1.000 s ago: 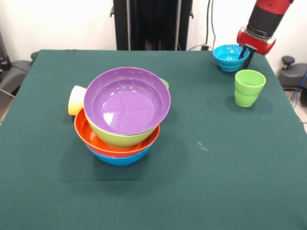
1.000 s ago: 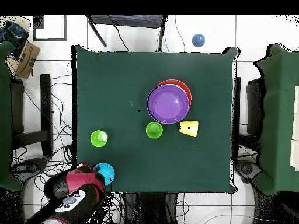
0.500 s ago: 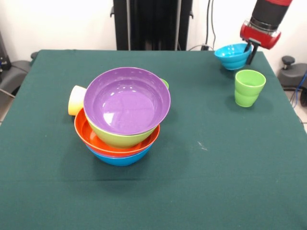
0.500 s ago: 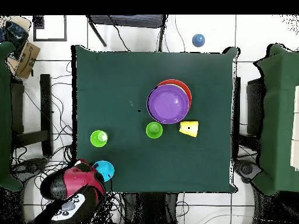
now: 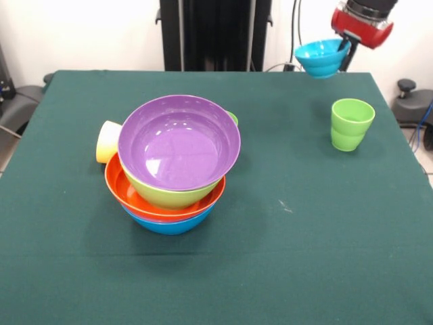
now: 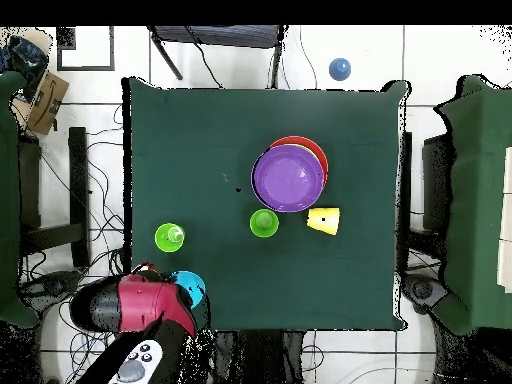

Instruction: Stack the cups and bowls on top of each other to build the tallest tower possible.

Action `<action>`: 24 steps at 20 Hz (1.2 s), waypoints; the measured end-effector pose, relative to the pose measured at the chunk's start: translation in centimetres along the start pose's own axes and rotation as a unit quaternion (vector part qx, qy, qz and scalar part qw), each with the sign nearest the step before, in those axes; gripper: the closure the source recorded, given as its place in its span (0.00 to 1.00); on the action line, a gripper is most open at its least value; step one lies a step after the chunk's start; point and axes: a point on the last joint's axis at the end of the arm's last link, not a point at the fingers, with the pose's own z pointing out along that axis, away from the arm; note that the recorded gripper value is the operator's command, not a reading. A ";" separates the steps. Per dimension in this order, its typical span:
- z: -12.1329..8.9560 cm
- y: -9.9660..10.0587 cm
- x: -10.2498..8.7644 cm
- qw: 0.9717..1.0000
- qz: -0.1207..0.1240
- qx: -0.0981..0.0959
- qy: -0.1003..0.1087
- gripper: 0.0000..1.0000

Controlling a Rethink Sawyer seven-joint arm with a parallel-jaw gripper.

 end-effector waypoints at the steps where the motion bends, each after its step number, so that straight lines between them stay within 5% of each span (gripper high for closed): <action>1: -0.7 -0.2 -0.8 1.000 0.003 0.005 0.005 1.00; 6: -2.8 -0.1 -4.2 0.999 0.015 0.019 0.021 1.00; 11: -5.3 1.3 -10.1 0.999 0.031 0.024 0.027 1.00; 24: -10.1 3.6 -23.9 0.998 0.068 0.001 0.004 1.00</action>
